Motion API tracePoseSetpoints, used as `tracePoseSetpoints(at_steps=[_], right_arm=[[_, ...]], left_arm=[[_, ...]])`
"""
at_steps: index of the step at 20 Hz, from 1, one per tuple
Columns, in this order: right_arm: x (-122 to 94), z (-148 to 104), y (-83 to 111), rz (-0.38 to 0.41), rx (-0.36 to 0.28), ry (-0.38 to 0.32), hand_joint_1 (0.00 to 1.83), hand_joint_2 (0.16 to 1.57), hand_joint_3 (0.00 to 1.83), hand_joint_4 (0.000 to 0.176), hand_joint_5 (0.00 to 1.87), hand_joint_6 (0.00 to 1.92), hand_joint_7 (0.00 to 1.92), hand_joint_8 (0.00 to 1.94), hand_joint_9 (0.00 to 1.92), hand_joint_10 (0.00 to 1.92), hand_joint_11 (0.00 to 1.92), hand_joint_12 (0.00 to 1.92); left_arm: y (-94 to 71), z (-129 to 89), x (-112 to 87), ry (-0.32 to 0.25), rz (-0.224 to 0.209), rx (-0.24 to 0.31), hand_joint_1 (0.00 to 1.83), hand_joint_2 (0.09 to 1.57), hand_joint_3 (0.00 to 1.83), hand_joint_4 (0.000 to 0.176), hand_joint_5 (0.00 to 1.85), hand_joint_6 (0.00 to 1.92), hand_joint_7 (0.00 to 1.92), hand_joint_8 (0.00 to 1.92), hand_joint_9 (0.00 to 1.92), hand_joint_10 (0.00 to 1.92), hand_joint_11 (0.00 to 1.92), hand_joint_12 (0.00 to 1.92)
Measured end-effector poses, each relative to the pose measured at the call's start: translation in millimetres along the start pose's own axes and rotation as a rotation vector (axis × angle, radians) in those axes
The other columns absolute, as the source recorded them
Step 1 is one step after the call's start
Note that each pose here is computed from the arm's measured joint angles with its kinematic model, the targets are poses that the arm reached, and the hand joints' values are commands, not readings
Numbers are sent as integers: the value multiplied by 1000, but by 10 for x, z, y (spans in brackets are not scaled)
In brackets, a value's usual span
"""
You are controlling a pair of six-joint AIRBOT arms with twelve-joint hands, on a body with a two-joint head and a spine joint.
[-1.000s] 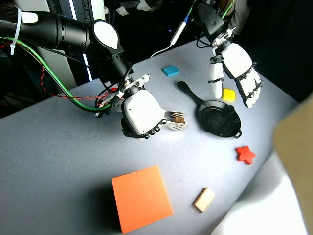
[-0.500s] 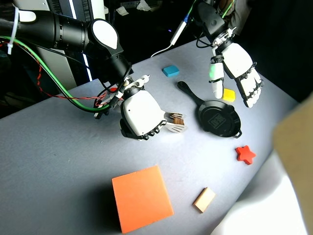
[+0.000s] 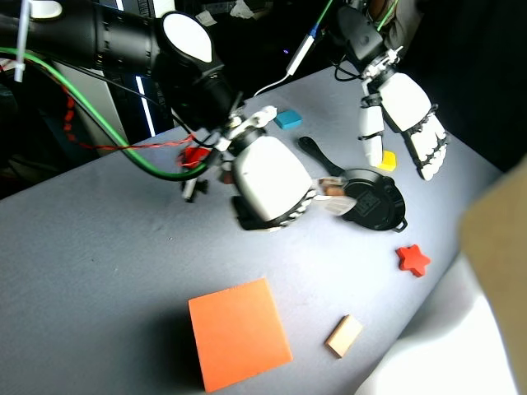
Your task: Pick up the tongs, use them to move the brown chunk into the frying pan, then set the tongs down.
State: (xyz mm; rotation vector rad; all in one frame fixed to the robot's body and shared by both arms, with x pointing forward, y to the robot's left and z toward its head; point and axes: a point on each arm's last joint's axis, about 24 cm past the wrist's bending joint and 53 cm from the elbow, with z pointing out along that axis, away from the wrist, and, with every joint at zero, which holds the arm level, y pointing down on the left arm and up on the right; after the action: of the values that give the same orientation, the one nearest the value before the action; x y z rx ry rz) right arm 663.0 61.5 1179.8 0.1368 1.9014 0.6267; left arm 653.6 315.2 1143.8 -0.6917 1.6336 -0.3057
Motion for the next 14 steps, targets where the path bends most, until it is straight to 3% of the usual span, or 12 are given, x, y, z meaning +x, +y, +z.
tracePoseSetpoints(at_steps=[5,8,14], right_arm=[[127,180,248,-18,-60,33,858,1424,0,176,1373,1921,1623,1941,1739,1921,1756,1921],[157,324,266,-20,-50,31,867,1412,0,176,1376,1921,1624,1941,1735,1921,1744,1921],[317,465,272,-54,-58,40,740,1422,0,176,1307,1859,1578,1941,1710,1921,1738,1921]], left_arm=[[167,70,-101,-25,11,-33,72,1294,0,27,161,2,191,1,173,2,0,505],[279,86,-130,-29,11,-58,27,1306,2,24,134,0,172,0,161,0,0,454],[360,111,-169,-37,28,-66,31,1294,0,24,169,8,199,5,186,7,0,543]])
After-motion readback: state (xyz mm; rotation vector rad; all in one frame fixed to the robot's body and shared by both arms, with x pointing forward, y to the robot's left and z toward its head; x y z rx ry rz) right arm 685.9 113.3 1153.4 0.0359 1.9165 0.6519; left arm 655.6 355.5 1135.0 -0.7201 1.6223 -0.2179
